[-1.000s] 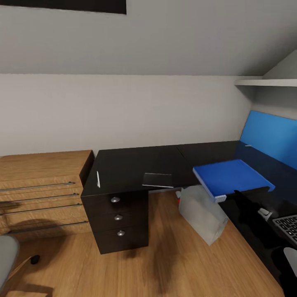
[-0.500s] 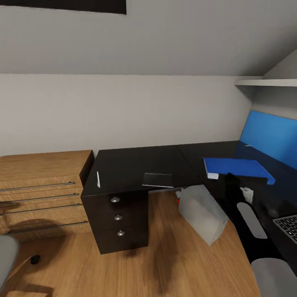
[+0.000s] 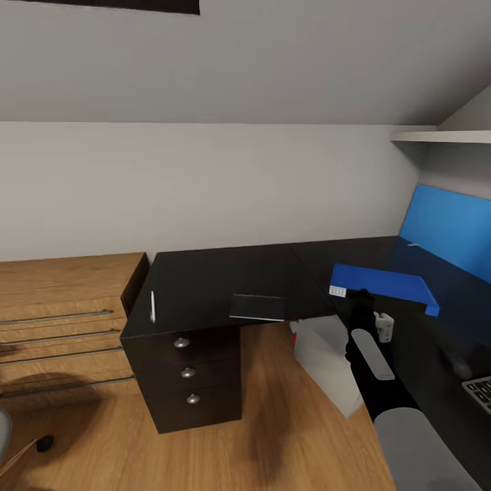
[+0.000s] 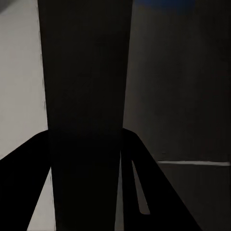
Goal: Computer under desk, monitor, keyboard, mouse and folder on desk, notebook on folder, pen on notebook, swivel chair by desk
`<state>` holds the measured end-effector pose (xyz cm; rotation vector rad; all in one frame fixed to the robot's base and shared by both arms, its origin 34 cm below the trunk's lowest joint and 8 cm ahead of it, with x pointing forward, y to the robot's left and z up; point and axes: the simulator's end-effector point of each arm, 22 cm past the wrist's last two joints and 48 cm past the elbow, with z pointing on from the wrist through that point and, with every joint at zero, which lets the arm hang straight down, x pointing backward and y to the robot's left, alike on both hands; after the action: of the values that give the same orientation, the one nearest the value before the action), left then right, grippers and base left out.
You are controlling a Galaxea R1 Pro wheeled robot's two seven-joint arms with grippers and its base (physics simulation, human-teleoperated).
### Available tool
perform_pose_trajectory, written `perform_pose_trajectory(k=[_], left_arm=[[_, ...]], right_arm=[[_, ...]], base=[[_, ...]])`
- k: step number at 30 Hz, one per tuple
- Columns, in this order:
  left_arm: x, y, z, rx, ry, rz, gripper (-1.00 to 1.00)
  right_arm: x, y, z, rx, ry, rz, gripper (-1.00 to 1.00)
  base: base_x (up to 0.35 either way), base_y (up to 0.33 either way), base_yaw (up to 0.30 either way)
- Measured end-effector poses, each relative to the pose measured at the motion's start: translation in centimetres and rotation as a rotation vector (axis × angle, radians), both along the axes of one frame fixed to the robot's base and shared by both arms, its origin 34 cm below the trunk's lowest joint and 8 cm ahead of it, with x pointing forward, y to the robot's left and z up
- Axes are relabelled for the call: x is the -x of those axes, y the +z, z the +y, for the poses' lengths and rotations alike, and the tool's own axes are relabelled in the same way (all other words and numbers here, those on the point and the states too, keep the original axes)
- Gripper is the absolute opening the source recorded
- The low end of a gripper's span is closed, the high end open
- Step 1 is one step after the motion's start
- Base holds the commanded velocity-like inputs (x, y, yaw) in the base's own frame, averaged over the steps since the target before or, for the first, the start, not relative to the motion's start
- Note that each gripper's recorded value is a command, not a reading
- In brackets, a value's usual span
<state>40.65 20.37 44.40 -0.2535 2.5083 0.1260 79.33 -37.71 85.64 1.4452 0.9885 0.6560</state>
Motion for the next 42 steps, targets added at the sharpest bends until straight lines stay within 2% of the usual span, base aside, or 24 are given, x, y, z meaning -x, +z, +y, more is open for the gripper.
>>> perform_pose_trajectory(k=[8, 20, 25, 35, 38, 39, 42], left_arm=[[0.0, 0.0, 0.1, -0.001, 0.000, 0.001, 1.00], [-0.1, 0.0, 0.2, -0.001, 0.004, -0.002, 1.00], [0.0, 0.0, 0.2, -0.001, 0.004, 0.000, 1.00], [0.0, 0.0, 0.3, -0.002, 0.010, -0.001, 1.00], [-0.2, 0.0, 0.3, -0.002, 0.011, -0.002, 1.00], [-0.4, 0.2, 0.2, 0.001, 0.012, -0.007, 1.00], [-1.6, 0.9, 0.0, 0.010, 0.019, -0.037, 1.00]], right_arm=[[0.2, -0.3, -0.4, 0.003, -0.003, 0.008, -1.00], [0.5, -1.4, 0.1, -0.006, -0.002, 0.026, -1.00], [0.6, -2.2, 0.3, -0.010, 0.001, 0.042, -1.00], [0.6, -2.8, 0.1, -0.041, 0.002, 0.050, -1.00], [0.4, -3.8, 0.5, -0.055, 0.050, 0.093, -1.00], [0.6, -4.7, -0.2, -0.076, 0.049, 0.131, -1.00], [1.0, -5.3, -1.2, -0.092, 0.035, 0.158, -1.00]], base=[[0.232, -0.208, 0.000], [0.011, -0.012, -0.004], [0.000, 0.000, -0.185], [0.000, 0.000, -0.030], [0.000, 0.000, 0.000], [0.000, 0.000, 0.000], [0.000, 0.000, 0.000]])
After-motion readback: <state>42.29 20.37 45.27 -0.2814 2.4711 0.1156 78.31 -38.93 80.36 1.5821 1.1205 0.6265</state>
